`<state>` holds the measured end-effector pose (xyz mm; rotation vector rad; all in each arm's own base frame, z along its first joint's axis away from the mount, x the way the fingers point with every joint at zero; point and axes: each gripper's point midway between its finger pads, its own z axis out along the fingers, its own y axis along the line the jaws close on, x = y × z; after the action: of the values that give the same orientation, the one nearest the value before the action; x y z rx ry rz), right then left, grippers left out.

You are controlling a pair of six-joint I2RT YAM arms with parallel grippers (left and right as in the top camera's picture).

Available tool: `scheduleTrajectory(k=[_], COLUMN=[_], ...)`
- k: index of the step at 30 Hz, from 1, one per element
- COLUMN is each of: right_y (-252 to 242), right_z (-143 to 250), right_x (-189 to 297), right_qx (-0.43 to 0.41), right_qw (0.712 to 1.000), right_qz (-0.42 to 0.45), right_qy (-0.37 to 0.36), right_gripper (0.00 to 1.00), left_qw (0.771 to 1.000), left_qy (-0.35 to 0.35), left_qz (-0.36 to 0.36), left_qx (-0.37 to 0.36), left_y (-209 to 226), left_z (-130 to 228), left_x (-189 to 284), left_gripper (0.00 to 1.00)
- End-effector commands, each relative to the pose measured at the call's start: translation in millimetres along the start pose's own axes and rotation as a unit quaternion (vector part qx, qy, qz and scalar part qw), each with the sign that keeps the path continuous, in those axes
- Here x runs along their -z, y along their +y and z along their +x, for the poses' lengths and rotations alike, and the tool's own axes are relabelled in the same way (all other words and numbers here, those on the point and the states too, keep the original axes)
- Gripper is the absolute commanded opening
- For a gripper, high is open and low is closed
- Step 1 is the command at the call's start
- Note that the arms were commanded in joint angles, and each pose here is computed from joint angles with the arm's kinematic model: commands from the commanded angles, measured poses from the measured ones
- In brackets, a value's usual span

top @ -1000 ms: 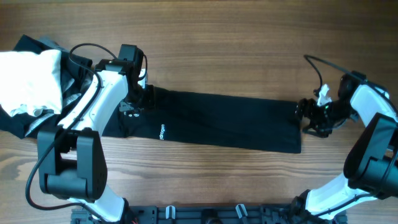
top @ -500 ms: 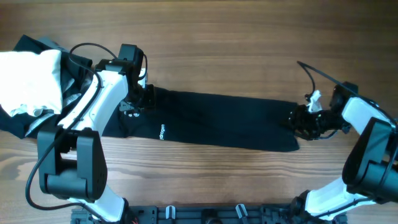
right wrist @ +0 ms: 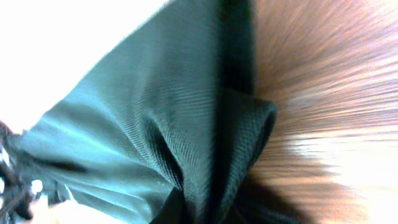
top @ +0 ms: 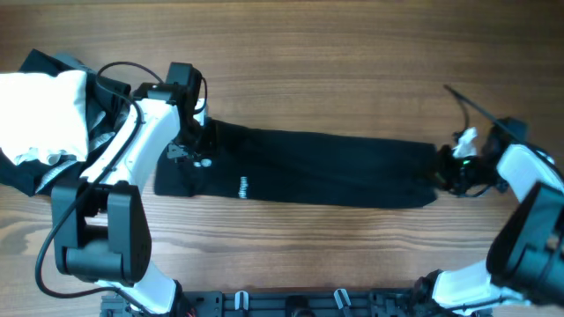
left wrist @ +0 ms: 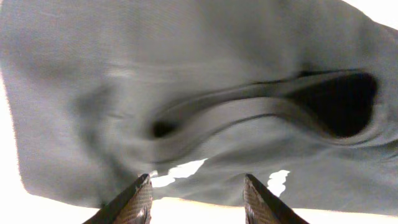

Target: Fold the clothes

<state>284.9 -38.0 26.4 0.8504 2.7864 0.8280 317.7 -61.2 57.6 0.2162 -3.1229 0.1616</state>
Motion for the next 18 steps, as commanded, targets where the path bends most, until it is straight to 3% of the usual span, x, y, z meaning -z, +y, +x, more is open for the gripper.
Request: scheduleTrajectory(k=[1,6,18], right_y=[8,22,79], right_z=[-38,-48,-26], right_x=[56,92,56], right_qx=[0.023,0.044,0.142], right_qw=[0.992,0.982,0.978], right_qz=[0.064,0.086,0.084], right_qy=[-0.110,-0.162,-0.126], right_gripper=[0.04,0.04,0.04], left_qw=[0.999,0.995,0.992], left_qy=[-0.044,-0.094,-0.124], left_qz=[0.009,0.032,0.040], left_qx=[0.006,-0.001,-0.004], left_y=[-1,-11,-12], left_z=[-20,-27,-21], left_x=[42,86,110], left_gripper=[0.47,0.56,0.60])
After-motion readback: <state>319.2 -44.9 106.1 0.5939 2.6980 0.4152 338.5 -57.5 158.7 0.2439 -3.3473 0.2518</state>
